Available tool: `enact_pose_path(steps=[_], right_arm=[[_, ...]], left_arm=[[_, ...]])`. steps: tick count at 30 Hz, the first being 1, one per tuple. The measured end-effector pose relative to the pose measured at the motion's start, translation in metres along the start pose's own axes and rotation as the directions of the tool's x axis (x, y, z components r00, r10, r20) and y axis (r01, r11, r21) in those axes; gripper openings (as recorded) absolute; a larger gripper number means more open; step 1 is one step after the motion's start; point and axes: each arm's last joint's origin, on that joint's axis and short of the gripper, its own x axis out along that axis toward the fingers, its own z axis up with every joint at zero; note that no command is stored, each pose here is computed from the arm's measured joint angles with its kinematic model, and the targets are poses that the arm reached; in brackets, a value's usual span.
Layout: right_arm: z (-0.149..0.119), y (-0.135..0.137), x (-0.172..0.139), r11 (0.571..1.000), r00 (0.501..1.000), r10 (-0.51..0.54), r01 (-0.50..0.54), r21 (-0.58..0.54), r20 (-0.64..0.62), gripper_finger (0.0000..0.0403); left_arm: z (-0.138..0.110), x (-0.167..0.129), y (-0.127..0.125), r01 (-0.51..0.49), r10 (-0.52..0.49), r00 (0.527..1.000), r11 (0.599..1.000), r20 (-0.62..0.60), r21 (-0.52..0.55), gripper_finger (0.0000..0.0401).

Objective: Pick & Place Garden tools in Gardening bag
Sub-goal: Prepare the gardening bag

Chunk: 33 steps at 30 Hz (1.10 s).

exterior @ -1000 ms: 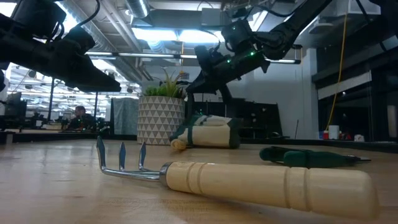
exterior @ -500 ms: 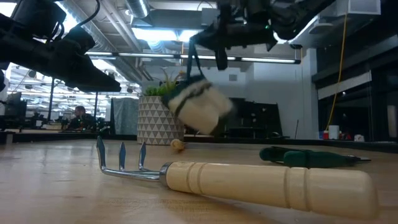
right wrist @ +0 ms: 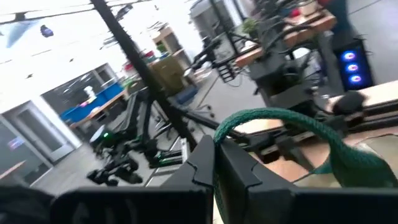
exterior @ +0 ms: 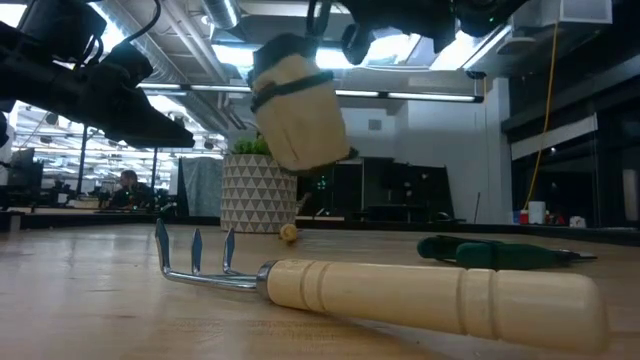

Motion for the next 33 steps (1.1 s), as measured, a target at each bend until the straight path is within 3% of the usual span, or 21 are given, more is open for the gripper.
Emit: enact_pose_path(steps=[11,21,26,33], right_arm=[[-0.023,0.032,0.026,0.969,0.96,0.233,-0.243,-0.044,-0.155,0.001],[-0.049,0.059,0.048,0.957,0.945,0.229,-0.262,-0.122,-0.233,0.001],[-0.056,0.068,0.054,0.958,0.952,0.198,-0.238,-0.16,-0.234,0.001],[-0.057,0.066,0.055,0.97,0.966,0.131,-0.171,-0.174,-0.222,0.001]], left_arm=[[0.0,0.0,0.0,0.0,0.0,1.0,1.0,0.0,0.0,0.0196],[0.0,0.0,0.0,0.0,0.0,1.0,1.0,0.0,0.0,0.0196],[0.005,0.0,0.0,0.002,-0.006,0.999,0.997,0.053,0.073,0.0196],[0.025,-0.003,-0.002,0.102,-0.047,0.966,0.973,0.254,-0.209,0.0196]])
